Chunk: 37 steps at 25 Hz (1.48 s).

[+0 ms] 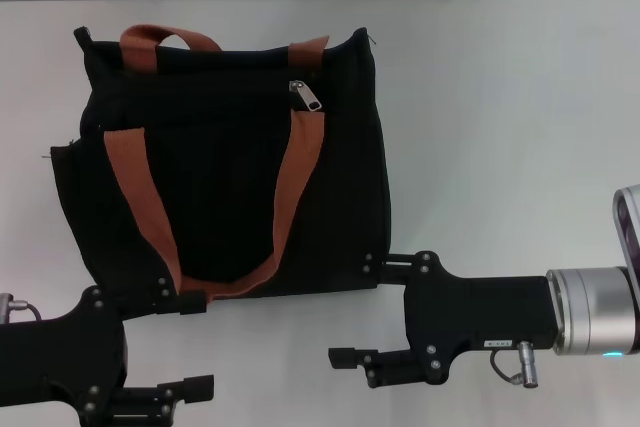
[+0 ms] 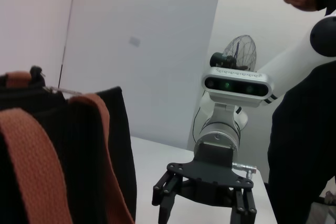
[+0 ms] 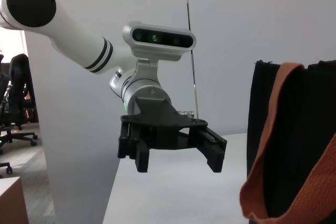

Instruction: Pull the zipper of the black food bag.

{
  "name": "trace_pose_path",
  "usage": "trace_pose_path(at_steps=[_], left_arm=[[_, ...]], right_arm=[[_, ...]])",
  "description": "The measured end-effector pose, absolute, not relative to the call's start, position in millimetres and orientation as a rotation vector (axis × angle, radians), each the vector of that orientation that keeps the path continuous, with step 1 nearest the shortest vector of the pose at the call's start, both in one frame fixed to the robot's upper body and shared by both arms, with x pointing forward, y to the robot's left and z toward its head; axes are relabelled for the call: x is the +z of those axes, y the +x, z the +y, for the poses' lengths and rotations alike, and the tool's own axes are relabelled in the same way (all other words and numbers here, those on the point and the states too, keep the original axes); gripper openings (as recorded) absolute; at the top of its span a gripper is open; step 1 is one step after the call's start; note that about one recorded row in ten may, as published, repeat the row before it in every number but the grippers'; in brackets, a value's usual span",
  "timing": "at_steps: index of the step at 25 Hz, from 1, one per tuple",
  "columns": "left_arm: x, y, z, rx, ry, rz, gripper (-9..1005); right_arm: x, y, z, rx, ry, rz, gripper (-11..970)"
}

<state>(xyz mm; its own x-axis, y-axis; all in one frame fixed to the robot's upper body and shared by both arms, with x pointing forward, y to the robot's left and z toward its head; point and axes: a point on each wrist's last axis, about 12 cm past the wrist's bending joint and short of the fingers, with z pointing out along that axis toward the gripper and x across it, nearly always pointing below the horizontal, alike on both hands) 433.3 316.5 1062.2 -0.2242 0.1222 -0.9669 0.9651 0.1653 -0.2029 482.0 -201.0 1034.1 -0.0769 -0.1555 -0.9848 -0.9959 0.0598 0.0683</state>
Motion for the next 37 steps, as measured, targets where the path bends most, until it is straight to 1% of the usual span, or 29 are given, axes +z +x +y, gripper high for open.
trace_pose_path(at_steps=[10,37], left_arm=[[1061.9,434.9,314.1,-1.185,1.089,1.539,800],[1059.4,436.3,313.1,-1.151,1.086,1.538,800]], right_arm=[[1033.2,475.7,-199.4,1.186,-1.223,1.401,742],[1029.0,473.6,-198.7,1.149,-1.209,1.397,748]])
